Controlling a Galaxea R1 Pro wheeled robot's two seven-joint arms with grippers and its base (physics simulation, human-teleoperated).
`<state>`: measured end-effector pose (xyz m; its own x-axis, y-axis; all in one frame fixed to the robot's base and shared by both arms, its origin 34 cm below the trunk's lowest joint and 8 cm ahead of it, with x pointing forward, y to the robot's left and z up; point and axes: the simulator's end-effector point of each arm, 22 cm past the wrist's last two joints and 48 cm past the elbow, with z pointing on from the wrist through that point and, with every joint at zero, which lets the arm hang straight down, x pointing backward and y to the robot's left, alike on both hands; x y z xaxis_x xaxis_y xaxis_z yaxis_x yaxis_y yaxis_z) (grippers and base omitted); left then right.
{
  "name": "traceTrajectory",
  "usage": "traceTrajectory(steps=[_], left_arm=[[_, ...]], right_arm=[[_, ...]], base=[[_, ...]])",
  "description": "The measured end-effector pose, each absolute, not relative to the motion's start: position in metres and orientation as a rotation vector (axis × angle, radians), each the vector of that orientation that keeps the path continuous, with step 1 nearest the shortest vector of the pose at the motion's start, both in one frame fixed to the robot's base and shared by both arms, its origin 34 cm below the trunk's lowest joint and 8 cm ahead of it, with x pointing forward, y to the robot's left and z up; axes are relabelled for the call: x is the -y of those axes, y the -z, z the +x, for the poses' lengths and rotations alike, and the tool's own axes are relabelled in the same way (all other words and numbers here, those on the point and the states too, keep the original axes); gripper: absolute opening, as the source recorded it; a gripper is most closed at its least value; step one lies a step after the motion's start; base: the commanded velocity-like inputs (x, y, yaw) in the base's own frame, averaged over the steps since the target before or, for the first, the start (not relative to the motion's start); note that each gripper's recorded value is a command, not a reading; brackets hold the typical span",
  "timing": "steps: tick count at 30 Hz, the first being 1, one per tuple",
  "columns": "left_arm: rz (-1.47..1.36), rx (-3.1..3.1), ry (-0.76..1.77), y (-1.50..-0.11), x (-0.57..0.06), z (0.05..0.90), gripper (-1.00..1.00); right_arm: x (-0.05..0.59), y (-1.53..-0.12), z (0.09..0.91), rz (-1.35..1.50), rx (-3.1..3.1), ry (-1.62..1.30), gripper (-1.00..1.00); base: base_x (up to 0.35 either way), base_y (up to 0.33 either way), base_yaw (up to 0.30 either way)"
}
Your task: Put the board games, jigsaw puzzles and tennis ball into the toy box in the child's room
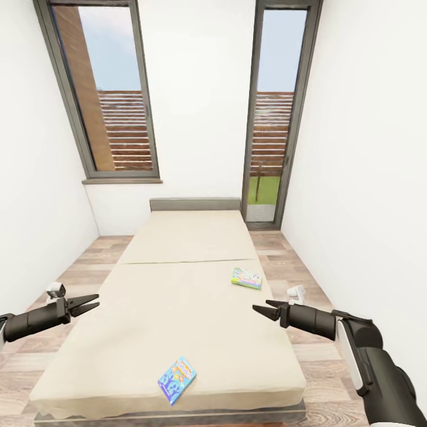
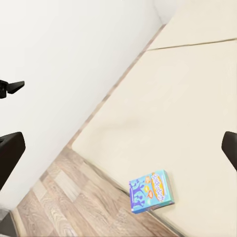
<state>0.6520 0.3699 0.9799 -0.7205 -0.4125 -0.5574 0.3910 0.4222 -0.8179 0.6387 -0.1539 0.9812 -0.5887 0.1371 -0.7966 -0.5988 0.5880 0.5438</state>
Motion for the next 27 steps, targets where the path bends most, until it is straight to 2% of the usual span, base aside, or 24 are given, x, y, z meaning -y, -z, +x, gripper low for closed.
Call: traceTrajectory(steps=[13,22,27], left_arm=[[-0.107,-1.957,1.433,-0.961,-0.37,0.653,1.0],[-0.097,-1.984,1.438,-0.943,-0.366,0.652,1.0],[-0.094,-1.989,1.437,-0.935,-0.365,0.651,1.0]], right_arm=[[0.153,-0.954,0.64,-0.326,-1.968,-1.106,1.0],[0.144,-0.931,0.639,-0.294,-1.981,-1.153,1.0],[0.13,-0.912,0.635,-0.255,-2.006,-1.216,1.0]], base=[[-0.009,0.0,0.0],[-0.225,0.0,0.0],[-0.064,0.0,0.0]])
